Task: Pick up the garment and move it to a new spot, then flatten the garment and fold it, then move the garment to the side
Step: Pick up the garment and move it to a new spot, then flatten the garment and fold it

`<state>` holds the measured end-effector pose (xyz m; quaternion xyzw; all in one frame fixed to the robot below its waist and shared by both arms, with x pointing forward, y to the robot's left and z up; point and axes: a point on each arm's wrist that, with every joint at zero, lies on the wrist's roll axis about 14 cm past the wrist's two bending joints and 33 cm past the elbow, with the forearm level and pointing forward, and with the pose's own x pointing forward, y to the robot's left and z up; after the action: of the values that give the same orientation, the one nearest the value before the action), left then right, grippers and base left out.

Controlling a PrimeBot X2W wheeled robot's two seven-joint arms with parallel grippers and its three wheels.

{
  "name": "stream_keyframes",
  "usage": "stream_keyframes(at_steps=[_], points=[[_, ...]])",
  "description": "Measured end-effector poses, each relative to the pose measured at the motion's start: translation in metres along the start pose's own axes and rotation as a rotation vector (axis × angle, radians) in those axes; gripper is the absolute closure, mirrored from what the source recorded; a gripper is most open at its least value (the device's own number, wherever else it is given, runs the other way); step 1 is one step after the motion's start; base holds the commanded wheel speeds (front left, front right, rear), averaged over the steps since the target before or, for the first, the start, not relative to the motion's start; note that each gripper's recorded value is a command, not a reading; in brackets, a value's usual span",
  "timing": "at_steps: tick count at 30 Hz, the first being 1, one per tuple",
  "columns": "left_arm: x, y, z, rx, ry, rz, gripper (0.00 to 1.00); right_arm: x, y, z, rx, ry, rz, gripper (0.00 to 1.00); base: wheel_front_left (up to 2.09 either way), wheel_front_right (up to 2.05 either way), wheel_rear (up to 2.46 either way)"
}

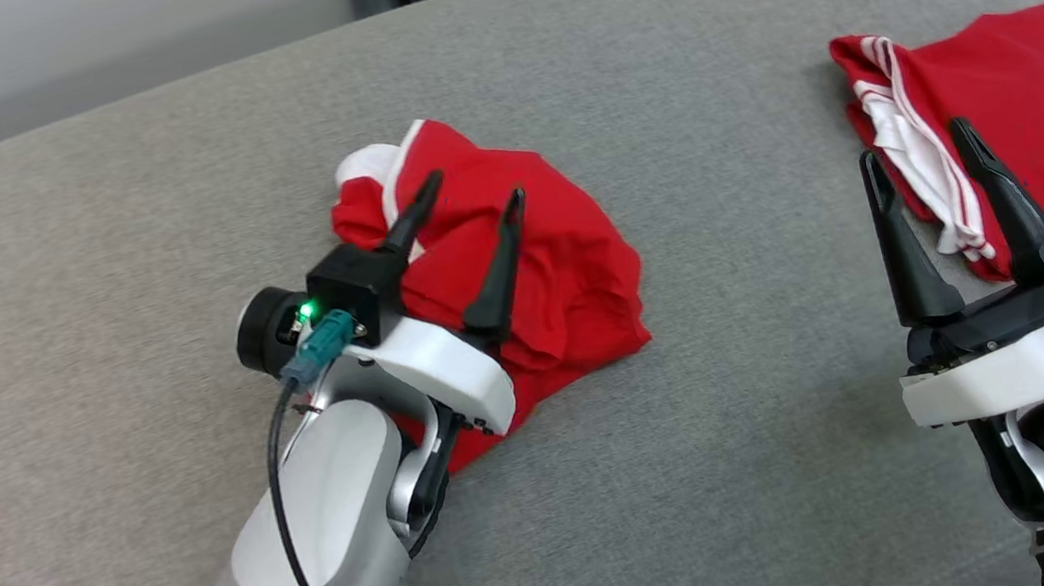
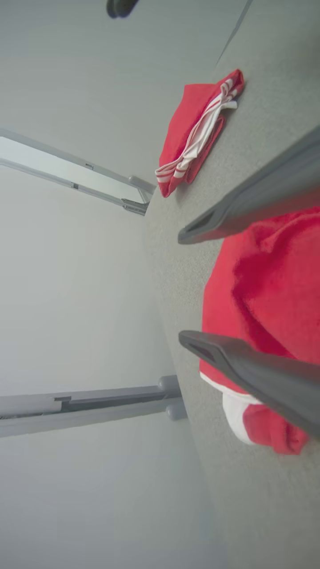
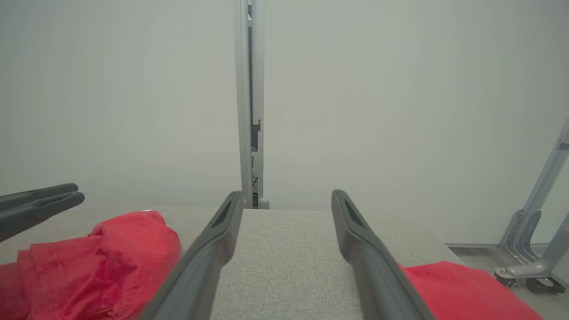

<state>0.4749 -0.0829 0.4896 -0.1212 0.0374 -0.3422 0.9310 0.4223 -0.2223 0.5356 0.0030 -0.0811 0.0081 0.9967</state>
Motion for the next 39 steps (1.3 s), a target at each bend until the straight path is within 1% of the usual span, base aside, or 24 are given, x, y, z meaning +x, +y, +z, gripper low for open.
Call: stream_keyframes(at_steps=[3,6,12,16,17,18,19,25,28,29,35,39], points=[[-0.007,0.017,0.027,0.009,-0.08,0.07,0.0,0.005,0.012,0.004,0.004,-0.017,0.039,0.0,0.0,0.0,0.0],[-0.02,0.04,0.053,0.039,-0.147,0.155,0.0,0.01,0.023,0.009,0.005,-0.034,0.079,0.0,0.0,0.0,0.0],[-0.073,0.083,0.075,0.092,-0.204,0.309,0.0,0.015,0.052,0.018,0.019,-0.065,0.166,0.0,0.0,0.0,0.0],[-0.117,0.108,0.073,0.098,-0.208,0.436,0.0,0.019,0.071,0.022,0.027,-0.083,0.227,0.0,0.0,0.0,0.0],[-0.129,0.114,0.071,0.081,-0.211,0.477,0.0,0.018,0.076,0.021,0.031,-0.08,0.238,0.0,0.0,0.0,0.0],[-0.129,0.114,0.071,0.081,-0.211,0.477,0.0,0.018,0.076,0.021,0.031,-0.08,0.238,0.0,0.0,0.0,0.0],[-0.149,0.122,0.066,0.019,-0.223,0.548,0.0,0.018,0.084,0.02,0.038,-0.077,0.26,0.0,0.0,0.0,0.0],[-0.196,0.128,0.049,0.026,-0.201,0.664,0.0,0.014,0.107,0.013,0.053,-0.056,0.322,0.0,0.0,0.0,0.0],[-0.205,0.127,0.049,0.018,-0.21,0.681,0.0,0.013,0.111,0.012,0.055,-0.052,0.335,0.0,0.0,0.0,0.0],[-0.209,0.125,0.052,0.048,-0.213,0.679,0.0,0.012,0.114,0.01,0.059,-0.044,0.342,0.0,0.0,0.0,0.0],[-0.209,0.118,0.051,0.08,-0.205,0.652,0.0,0.011,0.118,0.005,0.066,-0.03,0.351,0.0,0.0,0.0,0.0],[-0.209,0.118,0.049,0.075,-0.202,0.649,0.0,0.009,0.126,-0.002,0.06,-0.009,0.382,0.0,0.0,0.0,0.0]])
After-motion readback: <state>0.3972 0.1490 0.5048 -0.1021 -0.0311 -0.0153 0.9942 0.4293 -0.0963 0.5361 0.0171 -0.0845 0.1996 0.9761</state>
